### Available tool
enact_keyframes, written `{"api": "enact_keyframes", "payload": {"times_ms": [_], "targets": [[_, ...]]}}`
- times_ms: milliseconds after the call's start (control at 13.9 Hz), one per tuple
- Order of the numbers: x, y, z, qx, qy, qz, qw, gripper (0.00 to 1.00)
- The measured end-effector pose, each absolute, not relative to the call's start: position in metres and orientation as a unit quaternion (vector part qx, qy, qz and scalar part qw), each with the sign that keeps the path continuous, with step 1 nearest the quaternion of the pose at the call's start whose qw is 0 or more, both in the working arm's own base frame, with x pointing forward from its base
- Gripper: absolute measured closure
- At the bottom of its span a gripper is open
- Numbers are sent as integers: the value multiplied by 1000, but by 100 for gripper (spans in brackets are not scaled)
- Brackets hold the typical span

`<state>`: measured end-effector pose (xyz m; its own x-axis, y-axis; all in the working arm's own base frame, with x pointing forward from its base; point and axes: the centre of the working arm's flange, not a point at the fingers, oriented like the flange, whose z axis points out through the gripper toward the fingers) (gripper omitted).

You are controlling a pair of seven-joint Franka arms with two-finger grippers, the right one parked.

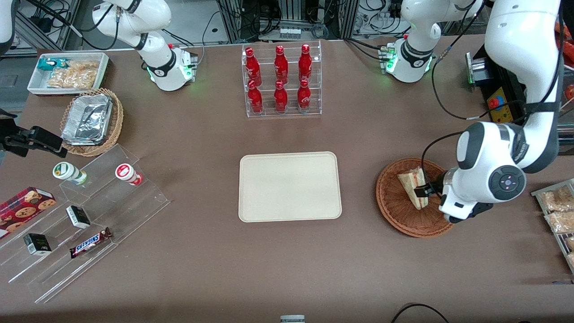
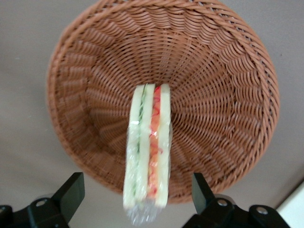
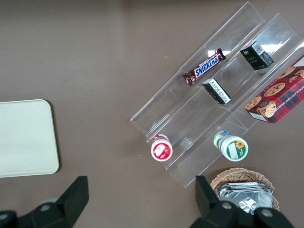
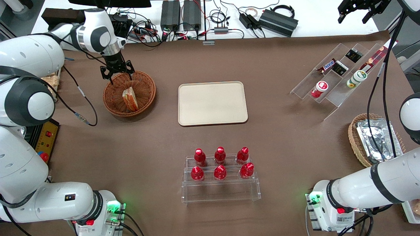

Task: Place sandwich from basket to tray
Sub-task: 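Lower the open left gripper over the wrapped sandwich in the basket, then close the left gripper on the sandwich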

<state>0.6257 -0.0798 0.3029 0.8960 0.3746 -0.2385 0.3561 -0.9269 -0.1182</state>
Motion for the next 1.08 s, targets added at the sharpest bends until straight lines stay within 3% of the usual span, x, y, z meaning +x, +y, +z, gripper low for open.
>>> {"api": "enact_keyframes", "payload": {"times_ms": [289, 577, 794, 866, 1082], "targets": [[602, -83, 258, -969, -204, 131, 36, 0], [586, -82, 242, -965, -210, 150, 45, 0], [580, -83, 232, -965, -215, 144, 43, 0], [579, -83, 228, -964, -220, 140, 42, 7], [577, -83, 225, -962, -234, 135, 41, 42]]}}
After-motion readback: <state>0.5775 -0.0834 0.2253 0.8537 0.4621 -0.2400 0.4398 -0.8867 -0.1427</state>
